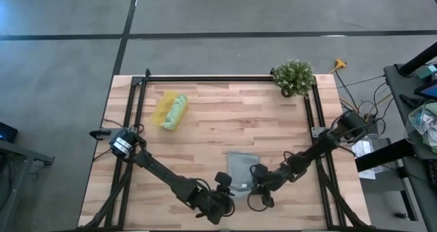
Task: Roll microfiber towels into tight, uniform cylinder then place into a basket
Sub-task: Roll the gray towel
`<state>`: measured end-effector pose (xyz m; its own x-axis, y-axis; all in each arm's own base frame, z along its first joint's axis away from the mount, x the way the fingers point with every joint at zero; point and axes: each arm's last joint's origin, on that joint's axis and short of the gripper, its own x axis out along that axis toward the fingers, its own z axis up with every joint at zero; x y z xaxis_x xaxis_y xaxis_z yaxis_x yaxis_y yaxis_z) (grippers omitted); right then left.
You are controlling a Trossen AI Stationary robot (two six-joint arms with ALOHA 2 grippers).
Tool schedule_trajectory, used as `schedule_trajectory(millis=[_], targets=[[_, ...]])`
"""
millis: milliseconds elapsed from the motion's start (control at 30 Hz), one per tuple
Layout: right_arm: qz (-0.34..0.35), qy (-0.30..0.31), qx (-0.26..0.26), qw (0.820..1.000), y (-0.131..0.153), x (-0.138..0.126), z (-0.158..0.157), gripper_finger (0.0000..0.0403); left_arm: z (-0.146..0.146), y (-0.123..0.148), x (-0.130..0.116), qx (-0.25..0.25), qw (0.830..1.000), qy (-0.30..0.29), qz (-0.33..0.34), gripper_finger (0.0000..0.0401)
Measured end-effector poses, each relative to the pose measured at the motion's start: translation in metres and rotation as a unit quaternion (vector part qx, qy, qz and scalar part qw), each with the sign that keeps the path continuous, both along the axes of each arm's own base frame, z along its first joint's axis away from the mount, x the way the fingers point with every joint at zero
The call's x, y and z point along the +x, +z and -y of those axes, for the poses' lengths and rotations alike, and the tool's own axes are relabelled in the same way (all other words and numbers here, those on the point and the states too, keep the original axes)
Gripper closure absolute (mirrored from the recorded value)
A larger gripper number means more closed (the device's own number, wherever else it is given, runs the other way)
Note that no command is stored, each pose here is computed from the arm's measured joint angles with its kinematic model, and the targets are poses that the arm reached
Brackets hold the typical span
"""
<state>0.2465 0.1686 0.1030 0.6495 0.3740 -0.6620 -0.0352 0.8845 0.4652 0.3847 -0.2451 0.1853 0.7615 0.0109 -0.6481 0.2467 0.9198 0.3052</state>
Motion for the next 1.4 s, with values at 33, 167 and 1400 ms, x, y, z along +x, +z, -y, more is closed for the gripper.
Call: schedule_trajectory(millis=[33, 167, 1400], targets=[[0.000, -0.004, 0.006, 1.000, -0.001, -0.001, 0.002, 0.0394, 0.000, 0.000, 0.000, 0.016, 1.000, -0.013, -0.001, 0.0289], [0.002, -0.012, 0.031, 0.999, -0.006, -0.006, 0.007, 0.0394, 0.007, 0.000, -0.004, 0.088, 0.992, -0.089, 0.001, 0.0289], [-0.009, -0.010, 0.096, 0.995, -0.003, -0.003, 0.012, 0.0394, -0.019, -0.049, 0.018, 0.166, 0.983, 0.080, 0.010, 0.0289]])
